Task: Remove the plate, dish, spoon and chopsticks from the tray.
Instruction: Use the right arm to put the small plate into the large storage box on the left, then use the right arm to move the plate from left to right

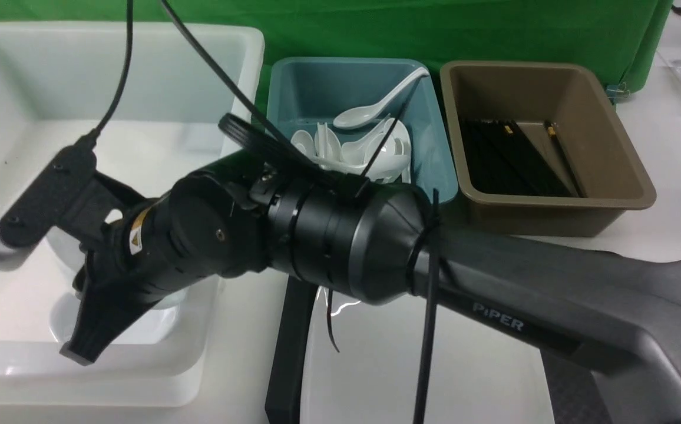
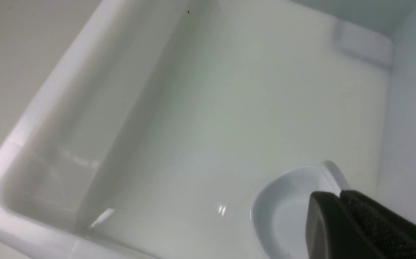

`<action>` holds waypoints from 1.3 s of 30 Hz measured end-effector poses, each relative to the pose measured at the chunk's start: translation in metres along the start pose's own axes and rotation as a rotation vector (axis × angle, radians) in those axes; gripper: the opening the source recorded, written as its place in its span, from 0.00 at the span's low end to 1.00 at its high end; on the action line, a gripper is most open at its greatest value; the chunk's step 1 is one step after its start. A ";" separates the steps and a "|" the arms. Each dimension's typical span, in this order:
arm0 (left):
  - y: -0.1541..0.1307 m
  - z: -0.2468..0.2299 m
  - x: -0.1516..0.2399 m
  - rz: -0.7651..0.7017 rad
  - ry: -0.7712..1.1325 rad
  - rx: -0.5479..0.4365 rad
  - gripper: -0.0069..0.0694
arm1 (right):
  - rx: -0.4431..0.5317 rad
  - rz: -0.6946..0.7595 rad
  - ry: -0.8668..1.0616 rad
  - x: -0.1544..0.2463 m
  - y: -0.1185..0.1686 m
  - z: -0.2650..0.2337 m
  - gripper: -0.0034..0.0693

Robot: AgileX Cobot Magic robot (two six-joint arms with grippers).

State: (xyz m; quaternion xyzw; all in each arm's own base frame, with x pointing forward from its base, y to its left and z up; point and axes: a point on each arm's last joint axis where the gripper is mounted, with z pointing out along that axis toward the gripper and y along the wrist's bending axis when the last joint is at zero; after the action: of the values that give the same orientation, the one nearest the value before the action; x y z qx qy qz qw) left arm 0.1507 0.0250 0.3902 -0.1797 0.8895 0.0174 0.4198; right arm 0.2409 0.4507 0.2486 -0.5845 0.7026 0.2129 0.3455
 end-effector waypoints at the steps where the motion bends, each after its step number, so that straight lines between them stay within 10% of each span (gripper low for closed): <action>1: 0.000 0.000 0.000 -0.002 0.001 0.004 0.11 | 0.001 0.001 0.001 0.001 0.000 0.002 0.21; 12: -0.001 0.000 0.004 0.032 0.039 0.006 0.11 | -0.016 0.024 0.047 -0.003 0.002 -0.016 0.65; 18: -0.009 -0.001 0.008 0.073 0.082 0.106 0.11 | 0.119 0.046 0.172 -0.015 -0.023 -0.104 0.39; 20: -0.023 -0.002 0.010 0.116 0.103 0.265 0.11 | 0.290 0.125 0.248 -0.008 -0.060 -0.173 0.15; 23: -0.042 -0.003 0.012 0.173 0.122 0.453 0.11 | 0.429 0.258 0.315 0.014 -0.096 -0.239 0.09; 30: -0.084 0.005 0.025 0.349 0.230 0.662 0.10 | 0.554 0.566 0.436 0.096 -0.120 -0.325 0.08; 36: -0.135 0.023 0.055 0.479 0.390 0.699 0.09 | 0.411 0.905 0.450 0.199 -0.078 -0.316 0.12; 39: -0.164 0.027 0.077 0.541 0.466 0.724 0.09 | 0.345 1.017 0.435 0.241 -0.060 -0.278 0.29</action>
State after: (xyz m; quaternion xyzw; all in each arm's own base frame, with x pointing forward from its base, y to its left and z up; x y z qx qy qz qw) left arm 0.1808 -0.1463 0.3341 0.2151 0.9231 -0.2245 0.2261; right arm 0.2141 0.0797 0.2643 -0.1392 0.9745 0.1098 0.1377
